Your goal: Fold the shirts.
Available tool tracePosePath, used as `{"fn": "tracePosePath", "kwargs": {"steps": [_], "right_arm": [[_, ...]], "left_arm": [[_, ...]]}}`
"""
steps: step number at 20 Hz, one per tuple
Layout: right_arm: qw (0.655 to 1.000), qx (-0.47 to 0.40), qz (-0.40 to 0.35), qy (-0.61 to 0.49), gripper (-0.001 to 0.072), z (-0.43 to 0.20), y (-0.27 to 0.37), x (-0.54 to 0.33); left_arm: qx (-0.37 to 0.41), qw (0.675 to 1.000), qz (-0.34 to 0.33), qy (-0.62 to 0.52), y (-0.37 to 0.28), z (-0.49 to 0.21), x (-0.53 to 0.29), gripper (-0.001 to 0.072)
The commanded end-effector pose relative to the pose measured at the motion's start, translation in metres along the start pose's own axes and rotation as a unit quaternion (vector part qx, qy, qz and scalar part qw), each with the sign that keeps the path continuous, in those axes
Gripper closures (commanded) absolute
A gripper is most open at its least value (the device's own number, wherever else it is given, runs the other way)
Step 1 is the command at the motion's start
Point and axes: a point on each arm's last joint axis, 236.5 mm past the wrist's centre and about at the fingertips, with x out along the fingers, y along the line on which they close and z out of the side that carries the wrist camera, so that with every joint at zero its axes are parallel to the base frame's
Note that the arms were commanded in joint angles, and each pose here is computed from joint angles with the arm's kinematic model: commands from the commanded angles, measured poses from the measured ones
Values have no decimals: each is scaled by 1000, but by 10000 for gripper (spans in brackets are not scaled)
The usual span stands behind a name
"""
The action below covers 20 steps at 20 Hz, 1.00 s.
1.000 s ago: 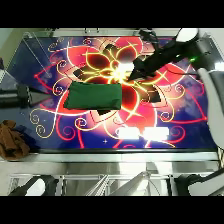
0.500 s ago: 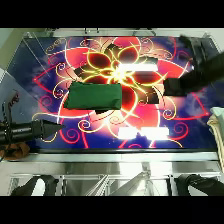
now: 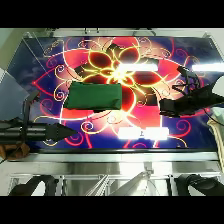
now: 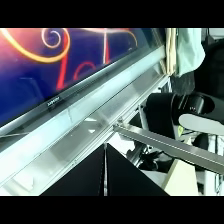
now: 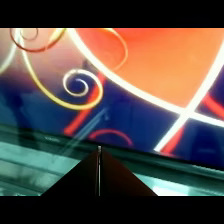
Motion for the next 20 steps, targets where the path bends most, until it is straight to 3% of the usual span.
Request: {"fn": "tracePosePath", "kwargs": {"steps": [1,2,3,4,5,6,7,8,12,18,20], "right_arm": [[998,23,26,-45,684,30,7,15],[998,31,33,-50,537,38,9,24],[998,30,47,-43,224,42,12,36],[997,24,64,-34,172,46,17,50],[996,20,82,-24,171,50,22,67],[994,24,101,-16,170,56,25,86],[992,29,118,-14,170,62,28,103],[988,38,147,-13,169,70,33,125],[964,75,256,-14,169,98,58,182],[957,73,280,7,173,122,92,231],[956,73,286,9,205,130,107,239]], "left_arm": [[21,1000,-2,17,-1,12,13,698],[18,1000,-3,21,1,16,15,696],[12,1000,-5,28,3,19,18,688],[5,999,-6,32,7,23,19,687],[-3,999,-7,36,11,26,21,627],[-11,999,-9,40,15,30,23,325],[-18,999,-9,44,19,32,25,95],[-26,998,-11,49,24,36,27,-13],[-37,997,-15,60,37,49,34,-13],[-37,997,-16,64,39,51,35,-13],[-35,997,-17,65,39,51,35,2]]}}
